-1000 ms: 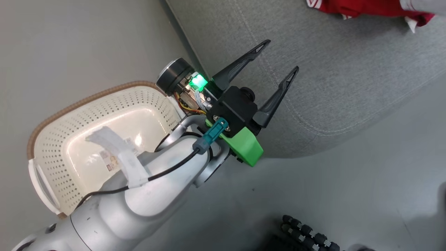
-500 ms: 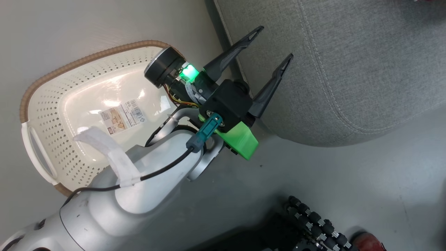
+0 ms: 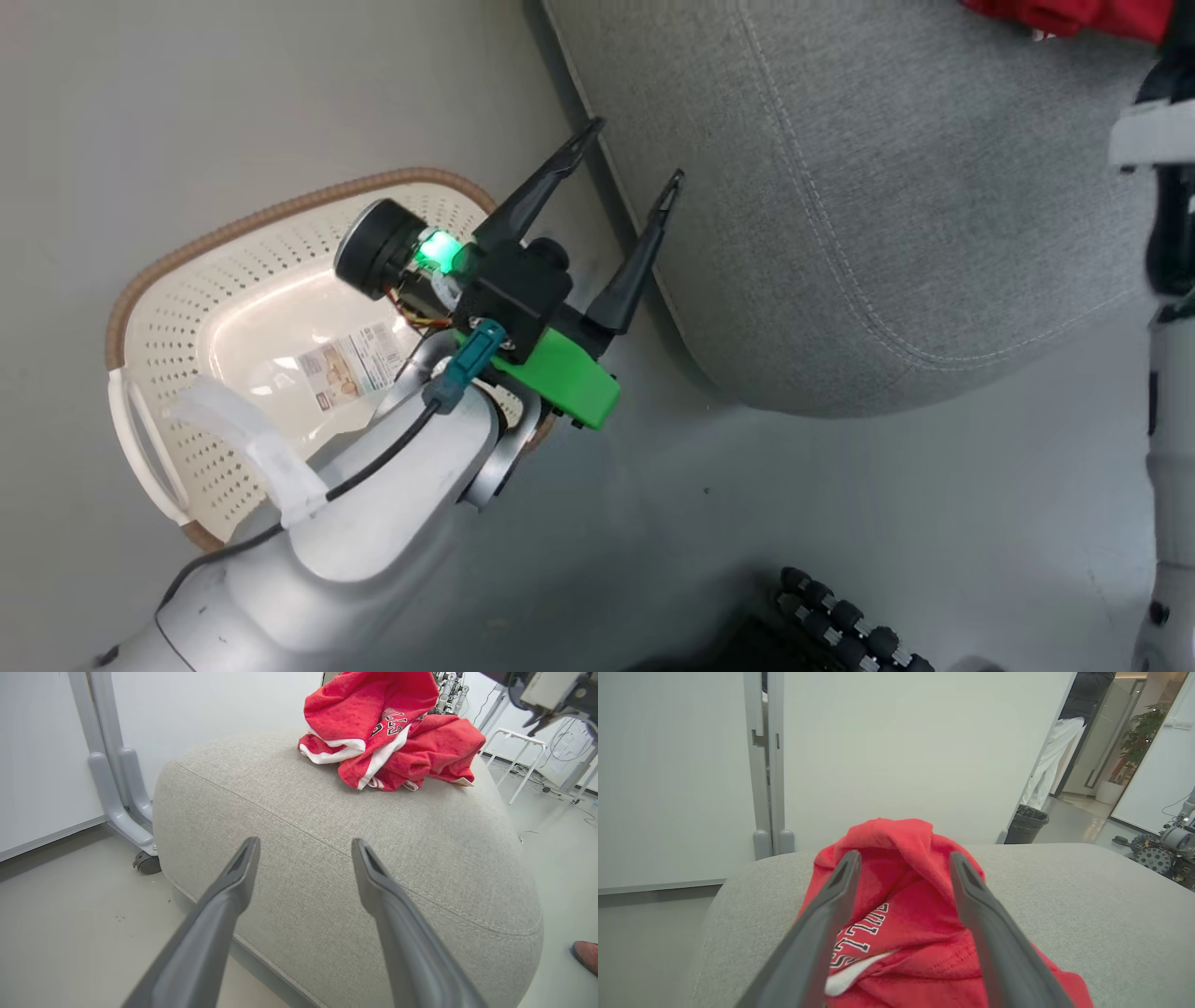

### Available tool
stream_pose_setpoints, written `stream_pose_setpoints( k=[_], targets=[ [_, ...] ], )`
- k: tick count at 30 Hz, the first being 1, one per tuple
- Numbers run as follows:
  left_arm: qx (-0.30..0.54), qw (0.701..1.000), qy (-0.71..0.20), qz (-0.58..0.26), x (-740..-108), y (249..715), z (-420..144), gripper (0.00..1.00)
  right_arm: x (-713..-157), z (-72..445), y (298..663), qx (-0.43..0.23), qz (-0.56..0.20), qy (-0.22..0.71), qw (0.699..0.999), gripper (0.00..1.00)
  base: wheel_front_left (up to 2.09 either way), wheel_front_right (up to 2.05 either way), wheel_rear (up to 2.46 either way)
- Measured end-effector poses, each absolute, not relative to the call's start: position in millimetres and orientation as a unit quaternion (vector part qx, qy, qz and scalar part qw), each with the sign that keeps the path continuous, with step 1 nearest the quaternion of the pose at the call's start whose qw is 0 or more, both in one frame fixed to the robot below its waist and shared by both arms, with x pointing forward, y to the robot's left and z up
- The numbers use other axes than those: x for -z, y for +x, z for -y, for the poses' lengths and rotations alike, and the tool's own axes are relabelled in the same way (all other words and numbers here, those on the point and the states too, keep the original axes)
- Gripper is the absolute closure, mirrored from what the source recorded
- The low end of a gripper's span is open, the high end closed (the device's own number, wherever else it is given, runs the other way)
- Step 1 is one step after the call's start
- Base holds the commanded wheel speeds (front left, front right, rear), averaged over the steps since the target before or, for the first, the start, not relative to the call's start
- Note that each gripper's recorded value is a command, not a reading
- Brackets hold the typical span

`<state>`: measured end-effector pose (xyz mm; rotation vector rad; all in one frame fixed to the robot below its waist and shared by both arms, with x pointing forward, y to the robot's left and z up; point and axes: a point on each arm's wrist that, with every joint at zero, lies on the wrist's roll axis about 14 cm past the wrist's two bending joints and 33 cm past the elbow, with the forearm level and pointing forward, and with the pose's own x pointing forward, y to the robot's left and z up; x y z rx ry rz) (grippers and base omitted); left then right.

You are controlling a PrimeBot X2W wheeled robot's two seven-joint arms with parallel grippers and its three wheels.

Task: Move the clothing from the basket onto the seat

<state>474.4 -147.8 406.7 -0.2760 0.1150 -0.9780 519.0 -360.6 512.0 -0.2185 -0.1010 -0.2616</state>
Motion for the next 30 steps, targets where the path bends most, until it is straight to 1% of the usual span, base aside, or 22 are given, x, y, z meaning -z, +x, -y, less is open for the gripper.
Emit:
stream_pose_setpoints(
  k=[4, 7, 8, 11, 14, 17, 22, 25, 30],
  targets=[
    [0.433, 0.885, -0.149, -0.077, -408.3, 470.8, 136.4, 0.0, -506.3, 320.9, 500.2, 0.08, 0.043, -0.081, 0.993, 0.0, 0.0, 0.0, 0.0],
    [0.39, 0.902, -0.157, -0.097, -407.3, 473.0, 120.2, 0.0, -503.0, 309.1, 481.0, 0.069, 0.034, -0.064, 0.995, 0.0, 0.0, 0.0, 0.0],
    [0.369, 0.91, -0.162, -0.098, -410.5, 476.1, 112.0, 0.0, -503.4, 303.9, 476.1, 0.065, 0.035, -0.056, 0.996, 0.0, 0.0, 0.0, 0.0],
    [0.323, 0.921, -0.192, -0.1, -421.6, 476.2, 90.3, 0.0, -500.7, 283.9, 461.7, 0.044, 0.03, -0.043, 0.998, 0.0, 0.0, 0.0, 0.0],
    [0.27, 0.938, -0.194, -0.102, -422.7, 472.7, 56.6, 0.0, -496.6, 264.7, 447.9, 0.022, 0.022, -0.038, 0.999, 0.0, 0.0, 0.0, 0.0],
    [0.213, 0.955, -0.185, -0.088, -429.6, 468.2, 17.3, 0.0, -494.3, 241.0, 436.3, -0.002, 0.019, -0.022, 1.0, 0.0, 0.0, 0.0, 0.0],
    [0.132, 0.977, -0.159, -0.059, -444.5, 447.7, -48.2, 0.0, -497.5, 202.8, 417.7, -0.042, 0.025, 0.003, 0.999, 0.0, 0.0, 0.0, 0.0],
    [0.098, 0.986, -0.131, -0.025, -464.0, 429.1, -83.8, 0.0, -503.8, 178.2, 405.6, -0.071, 0.035, 0.005, 0.997, 0.0, 0.0, 0.0, 0.0],
    [0.063, 0.992, -0.112, 0.021, -494.9, 394.7, -122.9, 0.0, -518.7, 156.3, 386.6, -0.09, 0.059, 0.008, 0.994, 0.0, 0.0, 0.0, 0.0]
  ],
)
